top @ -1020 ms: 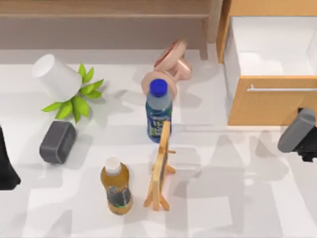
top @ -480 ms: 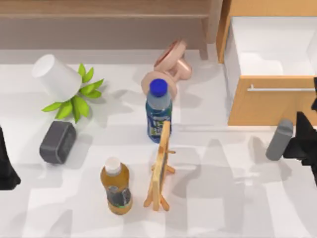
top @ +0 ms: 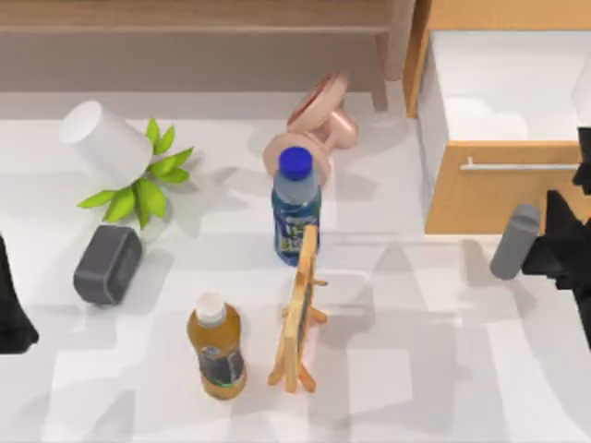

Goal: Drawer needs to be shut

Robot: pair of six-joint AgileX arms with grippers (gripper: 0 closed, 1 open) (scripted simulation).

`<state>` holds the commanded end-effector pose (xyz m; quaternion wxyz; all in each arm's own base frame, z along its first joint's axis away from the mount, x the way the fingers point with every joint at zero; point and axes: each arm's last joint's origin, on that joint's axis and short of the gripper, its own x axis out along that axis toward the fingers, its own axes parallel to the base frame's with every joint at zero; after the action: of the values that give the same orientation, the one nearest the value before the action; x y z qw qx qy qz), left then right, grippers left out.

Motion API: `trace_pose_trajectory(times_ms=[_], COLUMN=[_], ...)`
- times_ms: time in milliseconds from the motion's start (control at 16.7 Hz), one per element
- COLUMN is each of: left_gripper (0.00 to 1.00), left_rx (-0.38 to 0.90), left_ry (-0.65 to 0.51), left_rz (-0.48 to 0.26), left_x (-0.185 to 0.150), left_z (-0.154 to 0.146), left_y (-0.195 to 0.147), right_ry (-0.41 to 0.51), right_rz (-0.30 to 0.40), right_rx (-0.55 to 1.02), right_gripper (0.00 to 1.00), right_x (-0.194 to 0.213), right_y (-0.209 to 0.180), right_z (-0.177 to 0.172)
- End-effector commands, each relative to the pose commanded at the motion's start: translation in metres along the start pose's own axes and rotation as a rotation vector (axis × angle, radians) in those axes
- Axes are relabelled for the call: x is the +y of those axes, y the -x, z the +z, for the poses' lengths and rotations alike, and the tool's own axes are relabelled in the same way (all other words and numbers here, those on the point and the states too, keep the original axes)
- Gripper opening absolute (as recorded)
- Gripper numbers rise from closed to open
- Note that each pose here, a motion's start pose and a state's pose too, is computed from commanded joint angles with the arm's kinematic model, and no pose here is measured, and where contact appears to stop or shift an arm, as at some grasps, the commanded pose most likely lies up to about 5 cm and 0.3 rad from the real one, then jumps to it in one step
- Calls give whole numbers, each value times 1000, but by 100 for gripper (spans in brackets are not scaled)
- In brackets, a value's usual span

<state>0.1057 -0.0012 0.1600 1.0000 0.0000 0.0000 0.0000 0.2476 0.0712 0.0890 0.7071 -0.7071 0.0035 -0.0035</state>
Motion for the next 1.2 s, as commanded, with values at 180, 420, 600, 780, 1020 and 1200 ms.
trace_pose_trajectory(times_ms=[180,420,600,780,1020,1200], left_gripper=[100,100,100,100,100,100], left_rx=[0,0,0,0,0,0], left_ry=[0,0,0,0,0,0], left_rz=[0,0,0,0,0,0], left_x=[0,0,0,0,0,0], left_z=[0,0,0,0,0,0], left_y=[0,0,0,0,0,0], right_ry=[0,0,0,0,0,0], right_rz=[0,0,0,0,0,0], right_rx=[0,0,0,0,0,0], right_gripper=[100,85,62,40,10,0], right_x=[0,0,0,0,0,0], right_y=[-5,-5,-5,-5,-5,-5], right_z=[0,0,0,0,0,0])
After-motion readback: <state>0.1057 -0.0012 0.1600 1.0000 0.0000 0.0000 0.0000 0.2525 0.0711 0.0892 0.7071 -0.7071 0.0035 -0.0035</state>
